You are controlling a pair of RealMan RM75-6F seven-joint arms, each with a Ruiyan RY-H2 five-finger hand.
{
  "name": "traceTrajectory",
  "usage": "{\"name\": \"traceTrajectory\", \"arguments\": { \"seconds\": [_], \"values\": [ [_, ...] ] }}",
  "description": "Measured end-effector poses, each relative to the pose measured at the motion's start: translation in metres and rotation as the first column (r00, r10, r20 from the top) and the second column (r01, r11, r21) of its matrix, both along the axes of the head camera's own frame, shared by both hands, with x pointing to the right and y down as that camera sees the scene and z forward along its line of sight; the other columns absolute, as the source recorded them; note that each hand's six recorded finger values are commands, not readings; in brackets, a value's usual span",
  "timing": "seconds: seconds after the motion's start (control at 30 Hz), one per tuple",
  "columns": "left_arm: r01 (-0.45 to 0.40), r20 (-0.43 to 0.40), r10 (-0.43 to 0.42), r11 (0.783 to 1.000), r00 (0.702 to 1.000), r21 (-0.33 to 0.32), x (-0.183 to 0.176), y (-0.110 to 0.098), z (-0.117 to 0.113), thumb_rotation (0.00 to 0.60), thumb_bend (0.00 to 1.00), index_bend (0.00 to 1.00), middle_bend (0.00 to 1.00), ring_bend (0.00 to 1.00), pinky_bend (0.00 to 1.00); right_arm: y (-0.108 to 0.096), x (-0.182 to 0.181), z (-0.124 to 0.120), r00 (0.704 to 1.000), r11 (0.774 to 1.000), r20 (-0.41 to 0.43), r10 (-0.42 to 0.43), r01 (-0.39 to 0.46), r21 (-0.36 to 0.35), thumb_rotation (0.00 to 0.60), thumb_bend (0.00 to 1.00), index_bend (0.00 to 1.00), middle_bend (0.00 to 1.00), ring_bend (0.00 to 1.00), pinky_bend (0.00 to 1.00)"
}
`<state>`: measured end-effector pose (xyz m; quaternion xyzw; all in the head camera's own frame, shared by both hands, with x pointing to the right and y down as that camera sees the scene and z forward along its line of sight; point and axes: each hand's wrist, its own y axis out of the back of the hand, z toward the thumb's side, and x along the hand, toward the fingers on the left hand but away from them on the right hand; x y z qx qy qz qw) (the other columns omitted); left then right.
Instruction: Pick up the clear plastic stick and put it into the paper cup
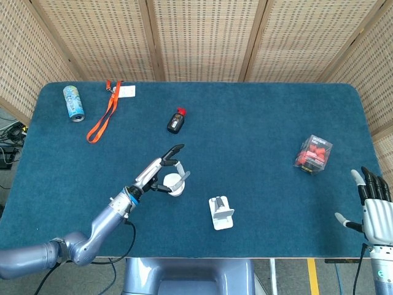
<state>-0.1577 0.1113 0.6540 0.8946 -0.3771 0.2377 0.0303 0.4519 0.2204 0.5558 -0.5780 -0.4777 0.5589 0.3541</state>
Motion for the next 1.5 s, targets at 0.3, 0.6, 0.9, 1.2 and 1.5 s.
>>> {"name": "traceTrajectory", "arguments": {
  "seconds": [0.3,0.6,0.9,1.2,1.5],
  "values": [
    [-0.033,0.061,0.032,0.999,0.998,0.018,-0.010,0.003,0.009,0.600,0.24,0.02,0.00,0.00,0.00,0.000,-0.001,0.000,1.000,1.000,-0.001,0.000,0.000,0.002,0.600,0.04,0.01,0.00,0.00,0.00],
    [-0.054,0.065,0.052,0.998,0.997,0.019,-0.013,0.003,0.009,0.600,0.23,0.00,0.00,0.00,0.00,0.000,0.000,0.001,1.000,1.000,0.000,0.003,-0.003,-0.007,0.600,0.04,0.03,0.00,0.00,0.00],
    [-0.014,0.101,0.003,0.994,0.995,0.109,-0.035,-0.005,-0.001,0.600,0.23,0.00,0.00,0.00,0.00,0.000,0.000,0.000,1.000,1.000,-0.001,0.001,-0.001,-0.005,0.600,0.04,0.03,0.00,0.00,0.00],
    [-0.058,0.389,-0.092,0.932,0.917,0.357,-0.112,-0.010,-0.018,0.600,0.23,0.00,0.00,0.00,0.00,0.001,-0.001,0.002,1.000,1.000,-0.021,-0.003,0.003,-0.009,0.600,0.04,0.03,0.00,0.00,0.00],
    [-0.210,0.768,-0.237,0.876,0.594,0.433,-0.227,0.028,-0.040,0.600,0.23,0.00,0.00,0.00,0.00,0.002,-0.004,0.002,0.998,1.000,-0.059,-0.018,0.017,-0.009,0.600,0.04,0.02,0.00,0.00,0.00]
  ]
}}
